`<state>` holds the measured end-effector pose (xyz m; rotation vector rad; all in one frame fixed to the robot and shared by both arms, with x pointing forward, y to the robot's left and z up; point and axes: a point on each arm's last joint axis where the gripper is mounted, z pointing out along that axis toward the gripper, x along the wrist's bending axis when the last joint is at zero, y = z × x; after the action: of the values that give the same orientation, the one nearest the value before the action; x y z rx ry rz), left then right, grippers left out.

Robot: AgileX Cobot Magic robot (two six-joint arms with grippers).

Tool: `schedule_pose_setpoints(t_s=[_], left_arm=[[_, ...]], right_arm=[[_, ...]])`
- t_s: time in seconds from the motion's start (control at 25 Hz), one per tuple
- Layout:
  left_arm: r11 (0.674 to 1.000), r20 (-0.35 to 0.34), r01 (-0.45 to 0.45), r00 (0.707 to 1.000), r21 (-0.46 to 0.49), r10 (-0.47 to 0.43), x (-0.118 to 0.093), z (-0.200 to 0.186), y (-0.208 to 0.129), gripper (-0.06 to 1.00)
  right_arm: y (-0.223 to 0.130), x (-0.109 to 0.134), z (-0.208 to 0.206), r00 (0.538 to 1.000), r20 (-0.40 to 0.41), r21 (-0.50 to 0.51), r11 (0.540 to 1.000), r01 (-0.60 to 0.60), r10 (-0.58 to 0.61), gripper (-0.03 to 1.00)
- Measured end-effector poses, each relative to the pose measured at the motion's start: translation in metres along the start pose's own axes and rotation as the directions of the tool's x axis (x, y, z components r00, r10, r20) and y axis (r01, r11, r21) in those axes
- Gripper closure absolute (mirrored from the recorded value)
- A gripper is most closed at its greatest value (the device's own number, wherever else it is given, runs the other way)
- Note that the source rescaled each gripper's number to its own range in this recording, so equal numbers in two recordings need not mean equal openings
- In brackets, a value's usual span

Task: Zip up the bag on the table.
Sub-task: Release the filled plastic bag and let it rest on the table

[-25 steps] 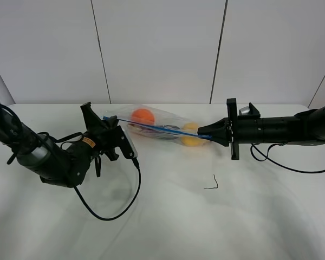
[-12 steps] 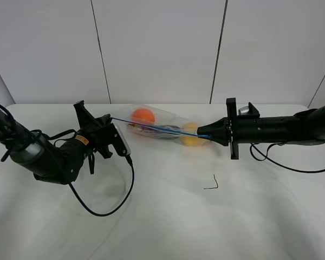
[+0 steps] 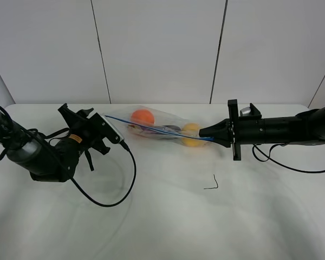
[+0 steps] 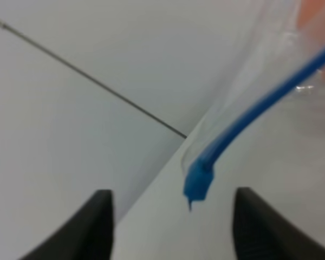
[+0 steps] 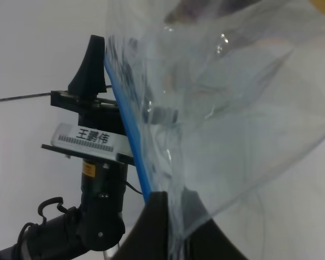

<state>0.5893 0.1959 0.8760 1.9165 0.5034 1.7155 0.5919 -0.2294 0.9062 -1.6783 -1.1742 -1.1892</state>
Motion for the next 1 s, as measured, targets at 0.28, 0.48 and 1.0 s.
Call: schedule_pose_setpoints(t_s=[0.28,0.48,1.0], left_arm=[[0.980,-0.107,0.152,0.985,0.129,-0.139,0.010,-0.001,-0.016,0.19],[0.930,-0.219,0.310,0.939,0.199,-0.266,0.025,-0.001,-0.038,0.22],[0.744,-0.344,0.667,0.709,0.043,-0.615,0.079,-0.001,-0.069,0.26]], right_arm=[[0.000,0.000,0.000,1.000,0.001,0.001,1.000,0.001,-0.001,0.97],[0.000,0.000,0.000,1.000,0.002,0.002,1.000,0.001,-0.001,0.97],[0.000,0.000,0.000,1.000,0.002,0.002,1.000,0.001,-0.001,0.97]])
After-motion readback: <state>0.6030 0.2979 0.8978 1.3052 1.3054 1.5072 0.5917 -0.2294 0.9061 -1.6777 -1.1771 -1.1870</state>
